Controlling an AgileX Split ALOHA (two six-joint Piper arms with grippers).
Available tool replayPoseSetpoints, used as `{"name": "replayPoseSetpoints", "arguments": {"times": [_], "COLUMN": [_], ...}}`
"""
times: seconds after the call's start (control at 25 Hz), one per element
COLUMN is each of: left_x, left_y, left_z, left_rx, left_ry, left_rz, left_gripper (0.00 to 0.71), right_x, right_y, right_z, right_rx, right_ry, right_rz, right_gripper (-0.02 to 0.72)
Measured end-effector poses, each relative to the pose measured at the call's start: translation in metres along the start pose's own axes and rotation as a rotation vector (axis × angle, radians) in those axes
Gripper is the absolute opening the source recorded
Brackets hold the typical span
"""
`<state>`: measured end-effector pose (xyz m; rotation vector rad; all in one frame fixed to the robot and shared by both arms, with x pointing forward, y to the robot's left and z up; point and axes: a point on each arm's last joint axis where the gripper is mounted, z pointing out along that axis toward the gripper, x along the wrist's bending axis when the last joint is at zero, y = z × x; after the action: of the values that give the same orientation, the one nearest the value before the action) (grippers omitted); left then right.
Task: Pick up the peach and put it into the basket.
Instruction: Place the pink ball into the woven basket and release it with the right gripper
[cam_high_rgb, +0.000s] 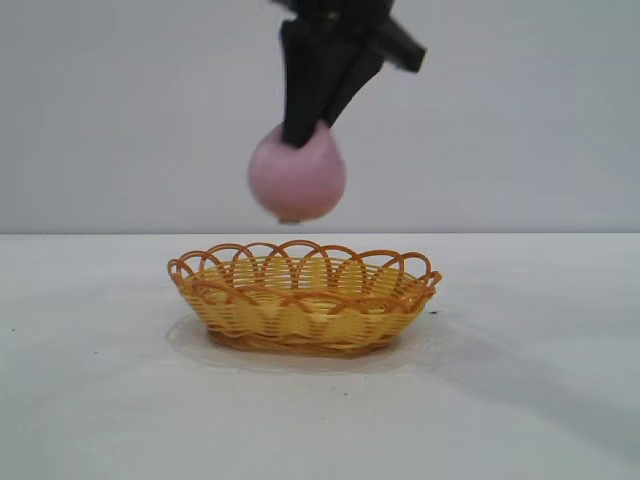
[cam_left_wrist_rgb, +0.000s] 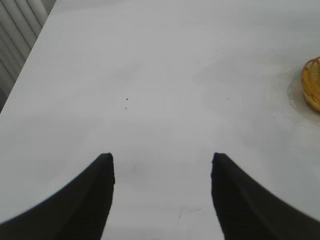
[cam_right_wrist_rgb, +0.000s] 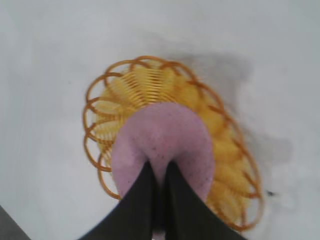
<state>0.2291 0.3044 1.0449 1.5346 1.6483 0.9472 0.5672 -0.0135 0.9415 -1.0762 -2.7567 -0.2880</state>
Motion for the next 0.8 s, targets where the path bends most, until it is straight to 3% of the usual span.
{"name": "replayPoseSetpoints", "arguments": {"times": [0.04,0.08,0.16,0.28,0.4,0.48,0.56,0.68,0.8], "left_x": [0.0,0.0,0.0,0.0,0.0,0.0,0.0,0.0,0.0], "left_y": [0.0,0.0,0.0,0.0,0.0,0.0,0.0,0.0,0.0], "left_z": [0.0,0.0,0.0,0.0,0.0,0.0,0.0,0.0,0.0], "left_rx": [0.0,0.0,0.0,0.0,0.0,0.0,0.0,0.0,0.0], "left_ry": [0.0,0.0,0.0,0.0,0.0,0.0,0.0,0.0,0.0], "left_rz": [0.0,0.0,0.0,0.0,0.0,0.0,0.0,0.0,0.0], "left_gripper": [0.418,0.418,0.418,0.418,0.418,0.418,0.418,0.418,0.418], "right_x": [0.0,0.0,-0.001,-0.001,0.0,0.003,0.006,-0.01,-0.056], "right_y": [0.0,0.0,-0.001,-0.005,-0.008,-0.008,-0.01,-0.019,-0.034], "right_z": [0.001,0.001,0.001,0.001,-0.009,-0.026,-0.051,-0.093,-0.118], "right_rx": [0.002,0.004,0.015,0.055,0.068,0.028,-0.037,-0.129,-0.168], "right_ry": [0.0,0.001,-0.004,-0.013,-0.031,-0.048,-0.081,-0.184,-0.276], "right_rz": [0.003,0.006,0.003,0.023,0.054,0.065,0.08,0.158,0.27], "right_gripper": [0.058,0.058,0.176,0.297,0.293,0.334,0.319,0.319,0.319]}}
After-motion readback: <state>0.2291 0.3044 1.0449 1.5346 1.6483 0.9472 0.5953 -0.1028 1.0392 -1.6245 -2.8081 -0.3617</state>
